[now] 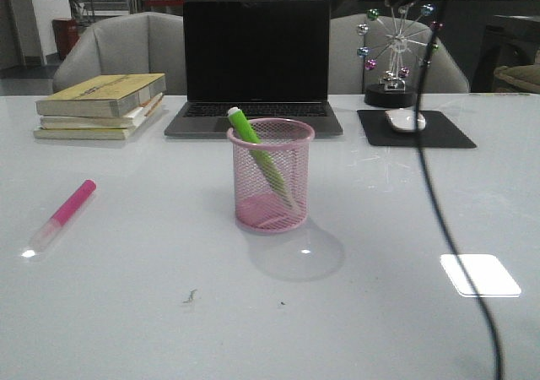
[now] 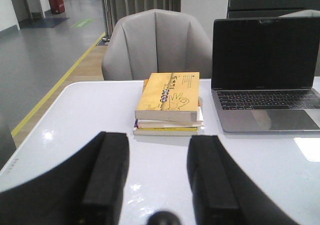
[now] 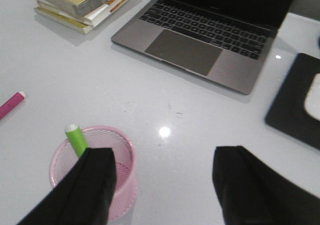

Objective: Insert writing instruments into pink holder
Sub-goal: 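Withdraw the right gripper away from the holder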

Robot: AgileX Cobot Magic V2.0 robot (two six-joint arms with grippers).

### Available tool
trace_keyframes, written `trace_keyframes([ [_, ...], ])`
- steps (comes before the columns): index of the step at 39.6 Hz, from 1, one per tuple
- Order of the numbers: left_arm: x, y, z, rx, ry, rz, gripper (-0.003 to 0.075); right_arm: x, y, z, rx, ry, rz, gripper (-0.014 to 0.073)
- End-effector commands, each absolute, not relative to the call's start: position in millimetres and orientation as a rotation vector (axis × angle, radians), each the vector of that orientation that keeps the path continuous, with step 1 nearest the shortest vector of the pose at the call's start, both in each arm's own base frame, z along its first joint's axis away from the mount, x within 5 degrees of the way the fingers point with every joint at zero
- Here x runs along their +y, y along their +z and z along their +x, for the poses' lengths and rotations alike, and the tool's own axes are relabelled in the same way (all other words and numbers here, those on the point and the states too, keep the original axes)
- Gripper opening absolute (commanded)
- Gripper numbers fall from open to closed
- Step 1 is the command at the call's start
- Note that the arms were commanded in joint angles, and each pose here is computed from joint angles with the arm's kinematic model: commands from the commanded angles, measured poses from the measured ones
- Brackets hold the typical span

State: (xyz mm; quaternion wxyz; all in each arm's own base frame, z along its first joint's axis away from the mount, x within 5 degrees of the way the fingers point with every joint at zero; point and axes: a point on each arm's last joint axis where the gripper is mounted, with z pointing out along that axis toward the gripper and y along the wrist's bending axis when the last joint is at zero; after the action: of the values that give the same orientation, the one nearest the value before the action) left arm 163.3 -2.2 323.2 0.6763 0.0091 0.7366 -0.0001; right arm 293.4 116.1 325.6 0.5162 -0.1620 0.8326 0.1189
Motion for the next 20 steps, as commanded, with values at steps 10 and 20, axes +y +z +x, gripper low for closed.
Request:
trace_keyframes([
  [10, -3, 347, 163, 1.484, -0.011, 0.012, 0.0351, 28, 373, 236, 1.913, 0.109, -0.164, 0.0529],
  [20, -3, 347, 163, 1.484, -0.011, 0.012, 0.0351, 0, 362, 204, 2.013, -0.008, -0.114, 0.0529],
])
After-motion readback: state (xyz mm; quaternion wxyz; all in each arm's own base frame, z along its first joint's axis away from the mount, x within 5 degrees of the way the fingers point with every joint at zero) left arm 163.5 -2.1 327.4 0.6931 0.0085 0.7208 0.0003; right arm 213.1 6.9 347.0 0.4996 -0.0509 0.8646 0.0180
